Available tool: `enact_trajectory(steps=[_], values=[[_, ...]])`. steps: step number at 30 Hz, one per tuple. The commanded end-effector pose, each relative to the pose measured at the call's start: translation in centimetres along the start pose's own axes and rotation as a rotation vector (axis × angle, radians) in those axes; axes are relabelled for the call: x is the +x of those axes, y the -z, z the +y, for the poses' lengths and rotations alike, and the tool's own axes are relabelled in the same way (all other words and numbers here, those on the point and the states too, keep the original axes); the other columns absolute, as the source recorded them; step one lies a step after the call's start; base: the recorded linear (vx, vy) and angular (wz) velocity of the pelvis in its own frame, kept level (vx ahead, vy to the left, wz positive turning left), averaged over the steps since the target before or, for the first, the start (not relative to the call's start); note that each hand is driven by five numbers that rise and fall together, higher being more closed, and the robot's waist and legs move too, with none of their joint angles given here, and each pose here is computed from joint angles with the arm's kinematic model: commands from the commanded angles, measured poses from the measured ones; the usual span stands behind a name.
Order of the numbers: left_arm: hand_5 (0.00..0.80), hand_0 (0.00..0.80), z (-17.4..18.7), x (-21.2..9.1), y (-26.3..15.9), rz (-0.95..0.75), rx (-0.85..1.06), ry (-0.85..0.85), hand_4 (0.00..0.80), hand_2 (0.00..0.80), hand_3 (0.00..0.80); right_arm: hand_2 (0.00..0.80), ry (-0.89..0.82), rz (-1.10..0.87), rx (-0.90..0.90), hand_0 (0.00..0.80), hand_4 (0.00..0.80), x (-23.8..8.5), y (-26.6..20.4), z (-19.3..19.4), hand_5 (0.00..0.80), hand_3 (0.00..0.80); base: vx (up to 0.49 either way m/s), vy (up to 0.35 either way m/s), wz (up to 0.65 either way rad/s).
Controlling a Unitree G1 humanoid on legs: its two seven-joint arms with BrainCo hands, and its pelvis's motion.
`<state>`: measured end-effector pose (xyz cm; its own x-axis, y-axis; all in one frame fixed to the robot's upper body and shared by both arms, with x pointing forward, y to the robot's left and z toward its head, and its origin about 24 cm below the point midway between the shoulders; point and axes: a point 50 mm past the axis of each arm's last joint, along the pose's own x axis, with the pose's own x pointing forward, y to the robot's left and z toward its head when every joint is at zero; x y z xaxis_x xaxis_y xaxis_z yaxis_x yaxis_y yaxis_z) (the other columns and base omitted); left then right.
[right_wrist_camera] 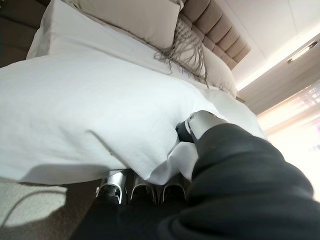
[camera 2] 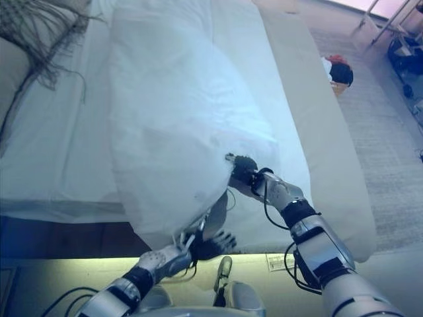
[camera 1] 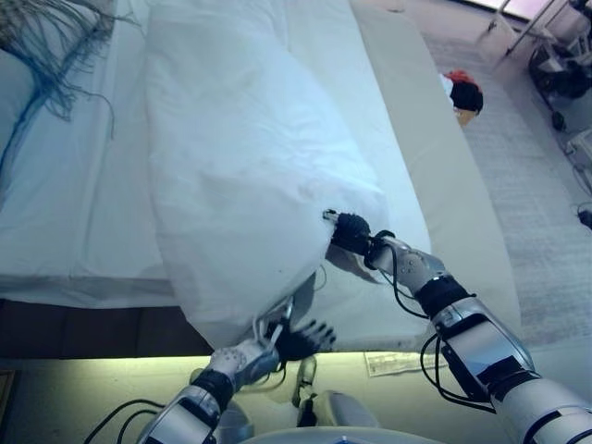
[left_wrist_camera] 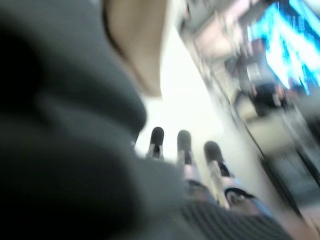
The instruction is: Make the bed neatly
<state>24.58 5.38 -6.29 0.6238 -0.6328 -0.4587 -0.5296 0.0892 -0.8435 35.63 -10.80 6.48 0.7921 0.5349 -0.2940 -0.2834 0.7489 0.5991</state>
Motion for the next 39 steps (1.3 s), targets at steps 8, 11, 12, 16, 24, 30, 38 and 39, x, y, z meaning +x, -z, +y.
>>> enact_trajectory(steps=[8,11,12,16,24,30,38,39], values=[[0.000,0.000,-11.4,3.1,4.2,-0.099,-0.008,0.527,0.000,0.000,0.000,0.800,-0.156,-0.154,-0.032,0.800,0.800,-0.4,-3.0,3.0,0.800,0.800,0.003,0.004,-0.06],[0.000,0.000,-12.6,3.1,4.9,-0.122,-0.015,0.590,0.000,0.000,0.000,0.800,-0.169,-0.141,-0.035,0.800,0.800,-0.3,-2.6,3.0,0.800,0.800,0.000,0.000,0.00],[0.000,0.000,-12.8,3.1,4.9,-0.130,-0.017,0.600,0.000,0.000,0.000,0.800,-0.170,-0.137,-0.036,0.800,0.800,-0.3,-2.6,3.0,0.800,0.800,0.000,0.000,0.00],[0.000,0.000,-13.4,3.1,5.1,-0.161,-0.024,0.627,0.000,0.000,0.000,0.800,-0.163,-0.114,-0.047,0.800,0.800,-0.1,-2.4,3.0,0.800,0.800,0.005,0.024,-0.03],[0.000,0.000,-12.4,3.3,4.5,-0.236,-0.049,0.520,0.000,0.000,0.000,0.800,-0.139,-0.099,-0.048,0.800,0.800,0.0,-2.5,2.5,0.800,0.800,-0.002,0.016,-0.02],[0.000,0.000,-11.2,4.1,6.5,-0.155,-0.033,0.476,0.000,0.000,0.000,0.800,-0.108,-0.084,-0.042,0.800,0.800,0.4,-2.5,2.2,0.800,0.800,0.000,0.000,0.00],[0.000,0.000,-9.7,4.8,8.7,-0.084,-0.012,0.337,0.000,0.000,0.000,0.800,-0.020,-0.041,-0.043,0.800,0.800,0.4,-2.5,0.4,0.800,0.800,0.016,0.046,0.01],[0.000,0.000,-9.5,4.9,9.0,-0.073,-0.007,0.319,0.000,0.000,0.000,0.800,-0.013,-0.036,-0.044,0.800,0.800,0.4,-2.6,0.2,0.800,0.800,0.021,0.049,0.02]])
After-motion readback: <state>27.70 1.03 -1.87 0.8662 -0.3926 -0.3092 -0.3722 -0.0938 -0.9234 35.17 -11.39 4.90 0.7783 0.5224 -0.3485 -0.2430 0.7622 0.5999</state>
